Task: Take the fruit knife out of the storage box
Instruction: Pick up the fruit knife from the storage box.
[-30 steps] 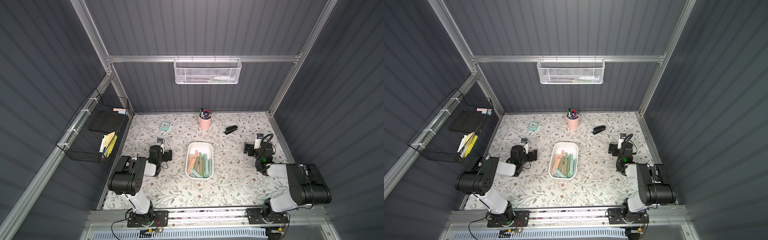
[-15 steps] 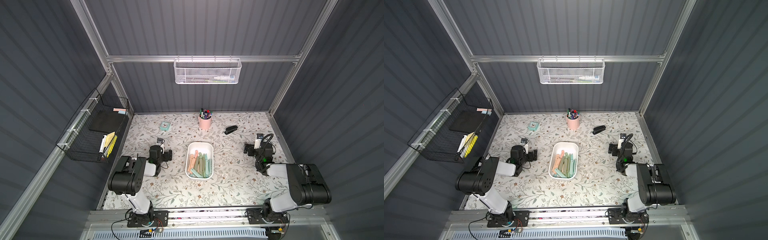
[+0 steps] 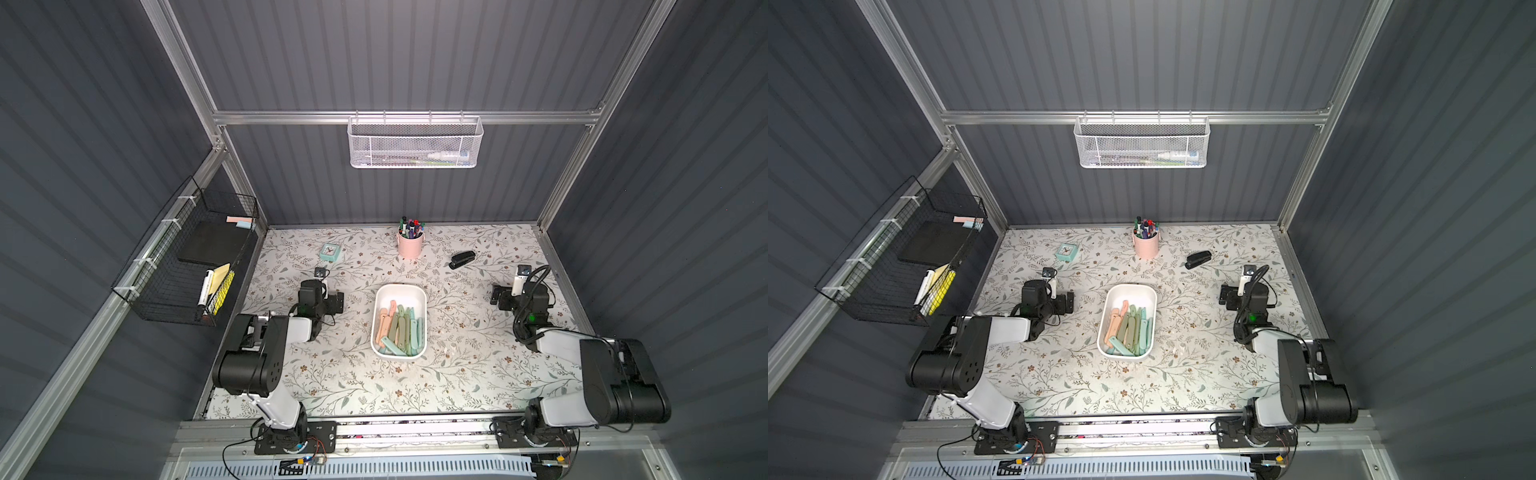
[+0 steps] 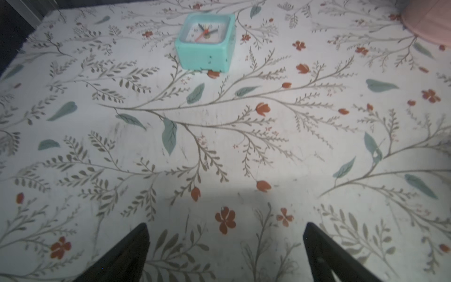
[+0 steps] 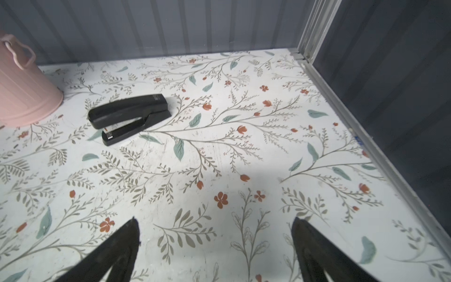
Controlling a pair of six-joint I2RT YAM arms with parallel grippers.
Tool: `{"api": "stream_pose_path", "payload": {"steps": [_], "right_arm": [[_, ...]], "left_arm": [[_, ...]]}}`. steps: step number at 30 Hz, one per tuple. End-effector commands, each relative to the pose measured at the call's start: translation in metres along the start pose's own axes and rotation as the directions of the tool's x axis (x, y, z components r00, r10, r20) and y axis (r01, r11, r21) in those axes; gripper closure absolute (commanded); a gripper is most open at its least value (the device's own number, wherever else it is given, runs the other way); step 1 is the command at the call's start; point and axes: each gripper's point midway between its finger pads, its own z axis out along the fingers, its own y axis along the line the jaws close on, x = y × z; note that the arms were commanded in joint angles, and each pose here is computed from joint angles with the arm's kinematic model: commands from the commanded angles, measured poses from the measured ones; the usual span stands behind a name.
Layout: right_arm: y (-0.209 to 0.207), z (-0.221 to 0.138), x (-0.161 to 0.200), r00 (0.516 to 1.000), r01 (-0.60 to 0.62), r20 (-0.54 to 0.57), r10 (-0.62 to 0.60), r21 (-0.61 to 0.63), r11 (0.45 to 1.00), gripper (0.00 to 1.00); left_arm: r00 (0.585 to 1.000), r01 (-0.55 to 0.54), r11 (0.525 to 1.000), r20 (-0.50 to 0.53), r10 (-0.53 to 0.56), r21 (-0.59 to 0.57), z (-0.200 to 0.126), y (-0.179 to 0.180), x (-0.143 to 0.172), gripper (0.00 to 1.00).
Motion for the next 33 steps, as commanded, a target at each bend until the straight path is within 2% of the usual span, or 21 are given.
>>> {"api": "stream_pose_path", "payload": {"steps": [1, 4, 7, 12, 16, 18, 21, 24, 26, 28, 30, 33], "right_arm": [[-0.008, -0.011, -0.028, 0.999, -0.028, 0.021, 0.027, 0.044, 0.999, 0.01], [-0.003, -0.021, -0.05, 0.991, -0.13, 0.026, 0.129, 0.027, 0.991, 0.01], [0.02, -0.023, -0.065, 0.983, -0.181, -0.042, 0.18, -0.023, 0.983, 0.01], [0.106, -0.045, -0.084, 0.997, -0.039, -0.08, 0.024, -0.196, 0.98, 0.01], [0.181, -0.073, -0.086, 0.98, 0.059, -0.152, -0.126, -0.383, 0.922, 0.01], [0.216, -0.09, -0.077, 0.959, 0.099, -0.183, -0.215, -0.495, 0.863, 0.01], [0.257, -0.112, -0.06, 0.922, 0.123, -0.227, -0.313, -0.595, 0.795, 0.01], [0.289, -0.13, -0.034, 0.873, 0.137, -0.274, -0.404, -0.657, 0.742, 0.04], [0.302, -0.14, -0.01, 0.823, 0.124, -0.339, -0.456, -0.675, 0.727, 0.07], [0.317, -0.15, 0.007, 0.788, 0.097, -0.38, -0.485, -0.7, 0.707, 0.09], [0.331, -0.158, 0.023, 0.752, 0.051, -0.435, -0.495, -0.71, 0.702, 0.13], [0.347, -0.169, 0.049, 0.668, -0.046, -0.541, -0.511, -0.716, 0.697, 0.22]], "left_arm": [[0.998, 0.044, 0.996, -0.048, -0.048, -0.072, -0.014, 0.013, -0.006, 0.01], [0.993, 0.102, 0.986, -0.05, -0.109, -0.13, -0.026, 0.018, -0.02, 0.01], [0.987, 0.148, 0.981, -0.042, -0.154, -0.124, -0.04, 0.011, -0.04, 0.01], [0.982, 0.188, 0.981, 0.011, -0.188, -0.037, -0.07, -0.022, -0.079, 0.01], [0.987, 0.158, 0.987, -0.021, -0.157, 0.037, -0.096, -0.051, -0.099, 0.01], [0.983, 0.185, 0.977, -0.024, -0.183, 0.105, -0.108, -0.062, -0.106, 0.01], [0.978, 0.205, 0.963, -0.062, -0.197, 0.176, -0.126, -0.072, -0.108, 0.01], [0.987, 0.147, 0.966, -0.098, -0.128, 0.211, -0.144, -0.075, -0.103, 0.01], [0.99, 0.117, 0.964, -0.107, -0.093, 0.238, -0.153, -0.077, -0.097, 0.01], [0.988, 0.121, 0.927, -0.13, -0.079, 0.355, -0.164, -0.096, -0.091, 0.0], [0.99, 0.066, 0.905, -0.138, -0.008, 0.421, -0.171, -0.105, -0.08, 0.01], [0.988, 0.086, 0.877, -0.156, -0.013, 0.472, -0.177, -0.113, -0.072, 0.01]]}}
